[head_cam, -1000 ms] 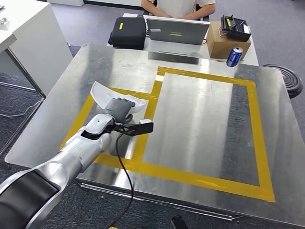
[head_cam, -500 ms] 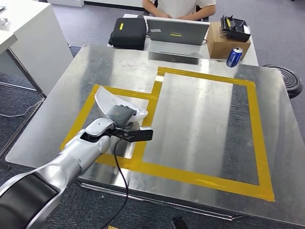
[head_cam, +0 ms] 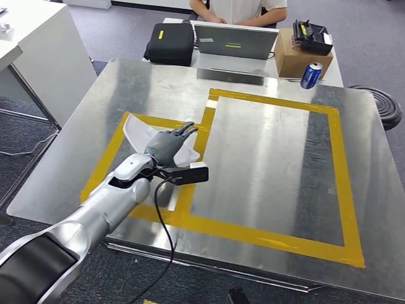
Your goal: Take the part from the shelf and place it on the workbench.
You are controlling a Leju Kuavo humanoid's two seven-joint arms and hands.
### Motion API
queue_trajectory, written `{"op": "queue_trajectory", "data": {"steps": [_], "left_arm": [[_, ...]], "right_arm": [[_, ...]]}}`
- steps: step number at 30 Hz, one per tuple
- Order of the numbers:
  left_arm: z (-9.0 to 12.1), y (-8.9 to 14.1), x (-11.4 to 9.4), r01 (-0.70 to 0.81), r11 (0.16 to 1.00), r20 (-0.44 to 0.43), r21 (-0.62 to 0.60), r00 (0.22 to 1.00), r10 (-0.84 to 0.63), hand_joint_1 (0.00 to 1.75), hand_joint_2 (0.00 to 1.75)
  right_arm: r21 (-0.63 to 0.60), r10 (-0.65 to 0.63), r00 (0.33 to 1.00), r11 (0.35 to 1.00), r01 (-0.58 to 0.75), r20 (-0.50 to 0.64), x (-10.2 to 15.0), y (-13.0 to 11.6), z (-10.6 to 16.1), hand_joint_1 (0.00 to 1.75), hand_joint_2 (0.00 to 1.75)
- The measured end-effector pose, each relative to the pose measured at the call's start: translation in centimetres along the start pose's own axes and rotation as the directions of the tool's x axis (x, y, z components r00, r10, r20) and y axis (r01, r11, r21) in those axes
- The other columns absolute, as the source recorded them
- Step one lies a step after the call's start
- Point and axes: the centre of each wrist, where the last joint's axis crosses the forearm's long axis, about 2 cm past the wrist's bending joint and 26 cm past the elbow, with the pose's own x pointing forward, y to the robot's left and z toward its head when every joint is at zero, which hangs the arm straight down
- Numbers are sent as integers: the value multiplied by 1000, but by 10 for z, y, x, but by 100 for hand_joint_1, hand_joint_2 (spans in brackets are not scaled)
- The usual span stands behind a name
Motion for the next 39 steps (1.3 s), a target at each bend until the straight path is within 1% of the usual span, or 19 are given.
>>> {"op": "queue_trajectory", "data": {"steps": [3,6,7,9,10,11,12,14,16,18,19,21,24,27,29,31,33,36,39], "left_arm": [[-3,18,16,-17,998,78,57,997,12,0,0],[-4,41,40,-19,995,163,99,987,3,0,0],[-3,47,48,-52,994,204,94,978,32,0,0],[1,53,61,-207,978,310,11,931,194,0,0],[5,54,67,-311,948,365,-60,878,311,0,0],[10,53,71,-419,898,412,-138,800,436,0,0],[16,53,73,-517,830,449,-209,703,551,0,0],[29,59,71,-682,662,505,-311,471,723,0,0],[41,71,60,-796,506,547,-333,274,791,0,0],[51,83,41,-873,392,594,-290,157,789,0,0],[57,88,30,-899,357,620,-255,132,774,0,0],[69,97,8,-935,327,671,-139,154,725,0,0],[98,94,-30,-958,278,727,77,245,642,0,0],[143,85,-76,-959,173,767,226,285,575,0,0],[176,86,-106,-945,100,783,312,315,536,0,0],[208,90,-131,-921,58,784,386,361,505,0,0],[232,94,-146,-894,47,772,445,410,485,0,0],[257,95,-159,-843,24,744,537,486,458,0,0],[295,100,-179,-780,-60,735,623,558,385,0,0]], "right_arm": [[-4,-17,1000,1000,17,-3,-2,0,0,0,0],[-9,-27,1000,1000,27,5,-3,0,1,0,0],[-11,-28,1000,1000,29,10,-4,0,1,0,0],[-13,-25,1000,1000,25,19,-4,0,1,0,0],[-13,-21,1000,1000,21,23,-4,0,1,0,0],[-12,-17,1000,1000,17,25,-4,0,1,0,0],[-12,-13,1000,1000,14,25,-4,-1,1,0,0],[-11,-9,1000,1000,9,23,-4,-1,1,0,0],[-11,-9,1000,1000,10,21,-5,0,1,0,0],[-9,-12,1000,1000,12,20,-5,0,1,0,0],[-8,-14,1000,1000,14,20,-6,0,1,0,0],[-12,-35,999,999,35,23,-6,-1,1,0,0],[-28,-92,995,995,93,27,-9,-1,2,0,0],[-50,-121,992,991,122,26,-13,-3,2,0,0],[-67,-134,991,989,135,28,-14,-4,2,0,0],[-78,-141,990,987,143,29,-15,-5,2,0,0],[-86,-144,989,986,146,26,-16,-6,3,0,0],[-96,-146,989,984,148,22,-18,-8,3,0,0],[-103,-151,988,983,153,27,-20,-8,3,0,0]]}}
